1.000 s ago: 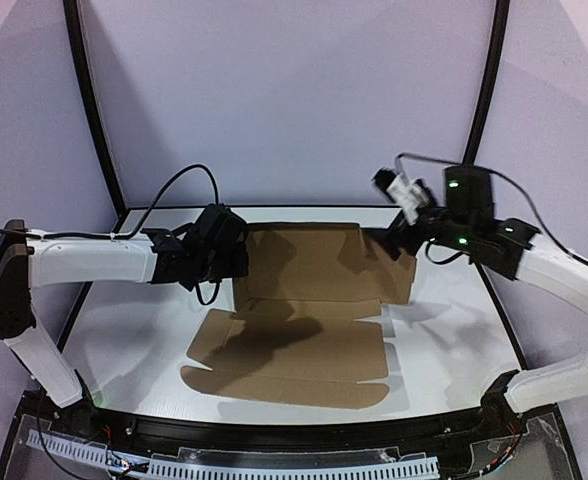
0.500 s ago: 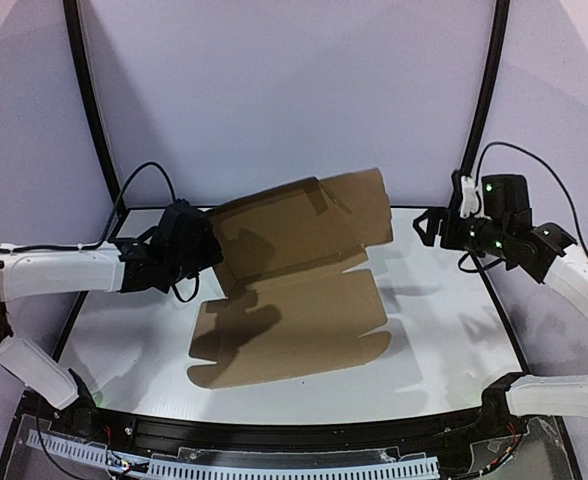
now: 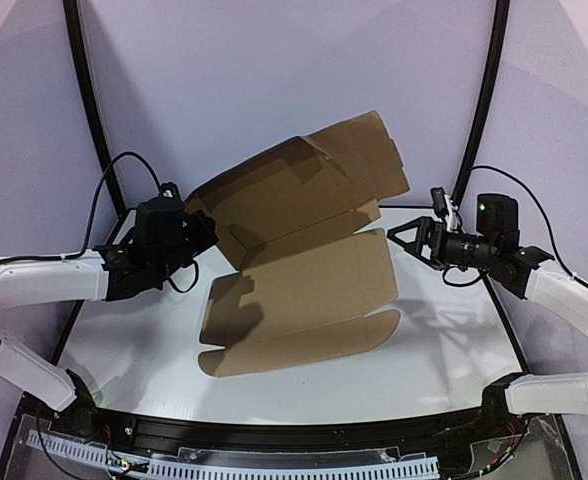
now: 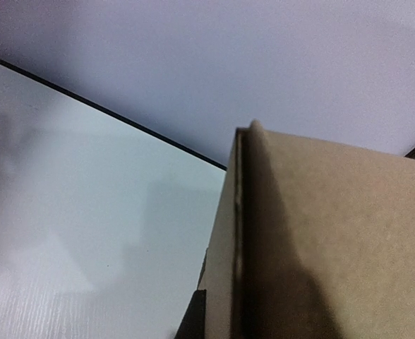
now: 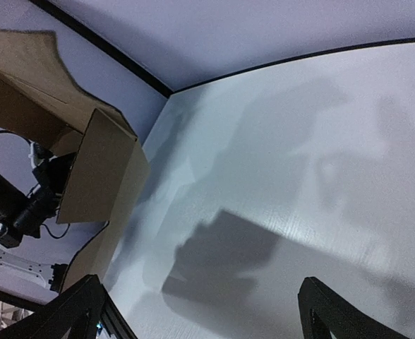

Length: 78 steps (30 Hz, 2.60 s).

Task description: Fold the paper box

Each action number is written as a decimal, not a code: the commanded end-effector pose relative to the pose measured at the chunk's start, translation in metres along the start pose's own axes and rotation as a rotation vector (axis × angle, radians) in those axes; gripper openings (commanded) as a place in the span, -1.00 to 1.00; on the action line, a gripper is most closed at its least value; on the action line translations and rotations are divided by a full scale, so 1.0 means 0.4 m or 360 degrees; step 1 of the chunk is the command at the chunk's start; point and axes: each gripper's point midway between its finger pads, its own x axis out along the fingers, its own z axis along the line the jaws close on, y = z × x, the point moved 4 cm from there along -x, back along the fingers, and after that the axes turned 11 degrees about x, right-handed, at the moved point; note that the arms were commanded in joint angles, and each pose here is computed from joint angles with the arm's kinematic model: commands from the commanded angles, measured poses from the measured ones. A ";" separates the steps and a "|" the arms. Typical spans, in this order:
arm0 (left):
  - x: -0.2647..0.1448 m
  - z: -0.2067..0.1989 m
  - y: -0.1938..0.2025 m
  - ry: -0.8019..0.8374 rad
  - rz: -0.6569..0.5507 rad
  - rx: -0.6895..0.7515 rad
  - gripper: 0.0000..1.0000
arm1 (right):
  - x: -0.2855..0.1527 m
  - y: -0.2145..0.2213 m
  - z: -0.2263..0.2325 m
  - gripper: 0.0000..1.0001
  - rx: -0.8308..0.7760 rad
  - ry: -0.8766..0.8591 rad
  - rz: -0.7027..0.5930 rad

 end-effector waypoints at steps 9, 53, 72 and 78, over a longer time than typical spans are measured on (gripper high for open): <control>-0.014 -0.028 -0.030 0.0138 -0.0058 -0.0056 -0.98 | 0.048 -0.037 0.073 0.97 -0.0020 -0.0435 0.0028; 0.048 -0.088 0.011 0.0298 0.0060 -0.0112 -0.98 | 0.114 -0.028 -0.029 0.97 -0.0348 0.0246 -0.0143; 0.022 -0.016 0.006 0.0245 0.0246 0.0112 -0.98 | -0.206 -0.168 0.040 0.97 -0.0642 0.0752 -0.0604; 0.007 -0.036 0.014 0.0333 0.0349 0.0181 -0.98 | -0.165 -0.240 0.076 0.97 -0.0756 0.0685 -0.0546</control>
